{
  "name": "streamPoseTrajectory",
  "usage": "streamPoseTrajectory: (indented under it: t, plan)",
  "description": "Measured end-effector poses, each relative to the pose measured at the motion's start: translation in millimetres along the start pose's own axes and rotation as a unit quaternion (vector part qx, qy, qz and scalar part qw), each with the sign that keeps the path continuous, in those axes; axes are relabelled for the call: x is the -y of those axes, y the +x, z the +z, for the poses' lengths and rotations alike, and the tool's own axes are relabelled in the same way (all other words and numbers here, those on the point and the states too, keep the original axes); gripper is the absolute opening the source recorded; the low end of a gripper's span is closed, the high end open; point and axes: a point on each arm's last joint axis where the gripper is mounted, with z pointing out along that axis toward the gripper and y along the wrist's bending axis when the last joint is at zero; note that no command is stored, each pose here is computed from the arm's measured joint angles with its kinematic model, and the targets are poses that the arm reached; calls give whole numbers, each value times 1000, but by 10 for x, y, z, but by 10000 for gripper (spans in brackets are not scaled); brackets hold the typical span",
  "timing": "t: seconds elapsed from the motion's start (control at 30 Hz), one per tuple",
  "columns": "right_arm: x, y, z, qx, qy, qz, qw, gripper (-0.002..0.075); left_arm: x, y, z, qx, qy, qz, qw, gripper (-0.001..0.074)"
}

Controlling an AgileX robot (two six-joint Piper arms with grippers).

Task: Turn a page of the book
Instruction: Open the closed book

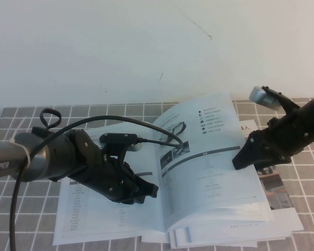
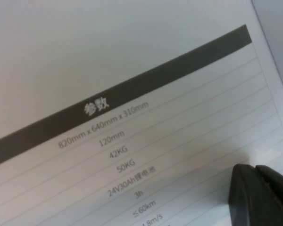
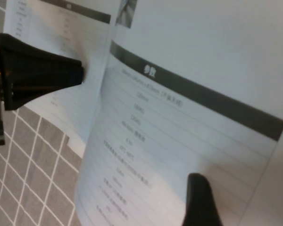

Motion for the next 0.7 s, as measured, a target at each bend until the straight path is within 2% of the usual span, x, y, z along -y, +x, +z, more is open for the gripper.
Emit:
streamPoseTrajectory:
  t: [0.3,0.7]
  plan:
    - [-190,-153,-204,-12,-31,-32,999,408,0,0,0,0,0,0,1000,-4]
    - [-402,-333,-346,40,-100,-34,994,407,0,0,0,0,0,0,1000,-4]
